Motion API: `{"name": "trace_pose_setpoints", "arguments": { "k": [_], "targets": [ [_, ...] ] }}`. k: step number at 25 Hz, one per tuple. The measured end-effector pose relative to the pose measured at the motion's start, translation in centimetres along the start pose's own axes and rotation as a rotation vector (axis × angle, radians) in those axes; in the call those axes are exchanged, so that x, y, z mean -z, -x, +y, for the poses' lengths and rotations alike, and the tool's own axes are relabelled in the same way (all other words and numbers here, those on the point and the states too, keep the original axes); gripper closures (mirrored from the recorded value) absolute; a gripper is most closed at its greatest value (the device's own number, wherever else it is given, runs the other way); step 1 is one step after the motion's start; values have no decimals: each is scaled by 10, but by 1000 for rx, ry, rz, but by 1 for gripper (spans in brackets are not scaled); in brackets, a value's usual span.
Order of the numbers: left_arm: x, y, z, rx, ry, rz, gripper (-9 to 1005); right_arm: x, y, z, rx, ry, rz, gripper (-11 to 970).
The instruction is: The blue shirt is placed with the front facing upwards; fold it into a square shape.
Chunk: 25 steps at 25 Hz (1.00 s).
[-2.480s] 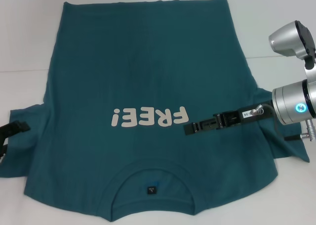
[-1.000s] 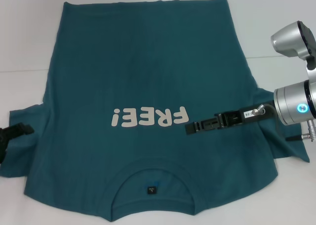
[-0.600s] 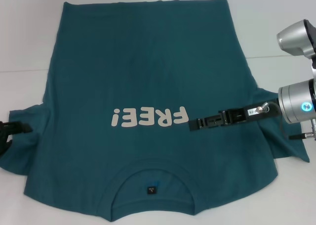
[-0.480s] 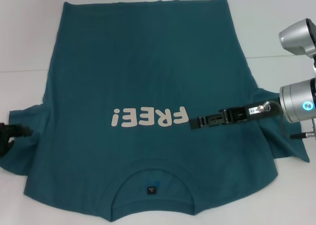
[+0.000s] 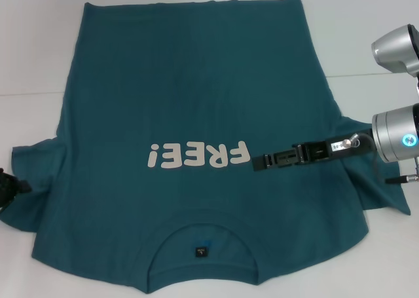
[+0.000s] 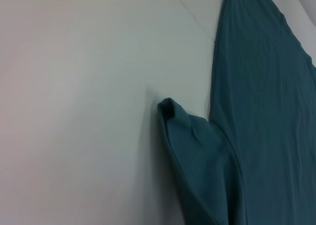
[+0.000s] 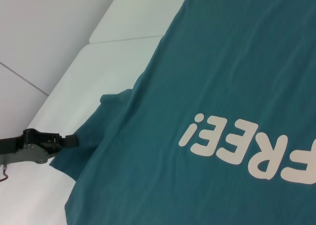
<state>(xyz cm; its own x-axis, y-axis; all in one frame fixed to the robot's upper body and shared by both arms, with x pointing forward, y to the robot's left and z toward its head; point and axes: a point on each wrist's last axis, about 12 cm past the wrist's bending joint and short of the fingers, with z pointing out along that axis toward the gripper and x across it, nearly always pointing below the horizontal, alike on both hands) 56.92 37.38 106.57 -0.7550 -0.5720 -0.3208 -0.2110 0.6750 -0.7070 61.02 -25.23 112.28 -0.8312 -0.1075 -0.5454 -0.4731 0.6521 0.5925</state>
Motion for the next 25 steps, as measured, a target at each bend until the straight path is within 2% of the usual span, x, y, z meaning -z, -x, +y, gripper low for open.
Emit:
{"name": "trace_pose_setpoints", "arguments": {
  "k": [9, 15, 20, 25],
  "targets": [
    [-1, -2, -3, -29, -19, 22, 985, 0, 0, 0, -3, -1, 0, 43],
    [0, -1, -6, -32, -53, 10, 985, 0, 0, 0, -3, 0, 0, 43],
    [6, 0, -8, -23, -130, -27, 986, 0, 0, 0, -6, 0, 0, 43],
    [14, 3, -5, 2, -152, -56, 986, 0, 0, 0, -7, -1, 0, 42]
  ]
}}
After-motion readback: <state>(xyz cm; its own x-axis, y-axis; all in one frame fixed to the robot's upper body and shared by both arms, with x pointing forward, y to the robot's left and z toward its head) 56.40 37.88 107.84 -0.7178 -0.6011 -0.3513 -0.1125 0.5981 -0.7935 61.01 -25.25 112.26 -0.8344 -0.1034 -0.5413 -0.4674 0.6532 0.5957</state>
